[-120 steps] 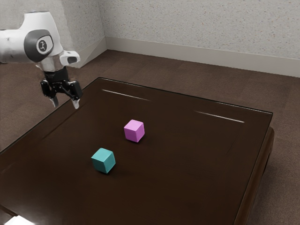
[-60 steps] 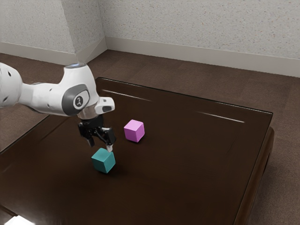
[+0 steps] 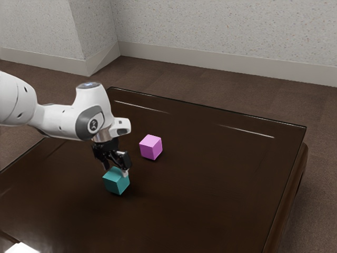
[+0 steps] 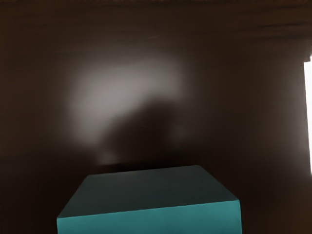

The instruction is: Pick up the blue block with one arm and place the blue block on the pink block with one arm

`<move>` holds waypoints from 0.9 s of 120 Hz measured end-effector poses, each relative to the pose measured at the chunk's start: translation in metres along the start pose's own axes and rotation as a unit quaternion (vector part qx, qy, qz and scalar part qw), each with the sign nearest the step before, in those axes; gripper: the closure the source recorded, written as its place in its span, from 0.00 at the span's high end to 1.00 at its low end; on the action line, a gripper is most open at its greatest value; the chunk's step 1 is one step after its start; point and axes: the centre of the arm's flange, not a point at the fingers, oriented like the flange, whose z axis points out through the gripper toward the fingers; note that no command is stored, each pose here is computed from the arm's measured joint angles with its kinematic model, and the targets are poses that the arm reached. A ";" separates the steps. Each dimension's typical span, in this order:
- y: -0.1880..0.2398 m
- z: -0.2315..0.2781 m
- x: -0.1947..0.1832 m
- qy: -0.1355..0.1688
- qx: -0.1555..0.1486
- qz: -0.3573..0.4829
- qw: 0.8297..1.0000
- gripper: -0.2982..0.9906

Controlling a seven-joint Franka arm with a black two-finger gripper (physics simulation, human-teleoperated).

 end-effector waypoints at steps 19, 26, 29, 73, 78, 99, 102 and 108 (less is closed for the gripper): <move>-0.001 0.005 0.000 0.003 -0.003 0.003 1.000 0.74; -0.002 0.006 0.000 0.004 -0.003 0.003 1.000 0.74; -0.002 0.006 0.000 0.004 -0.003 0.004 1.000 0.74; -0.004 0.017 -0.004 -0.004 -0.018 0.000 1.000 0.74; -0.004 0.017 -0.005 -0.006 -0.020 0.001 1.000 0.74; -0.005 0.021 -0.008 -0.016 -0.026 0.003 1.000 0.72; -0.005 0.022 -0.008 -0.017 -0.027 0.003 0.999 0.71; -0.005 0.022 -0.009 -0.018 -0.029 0.003 0.999 0.68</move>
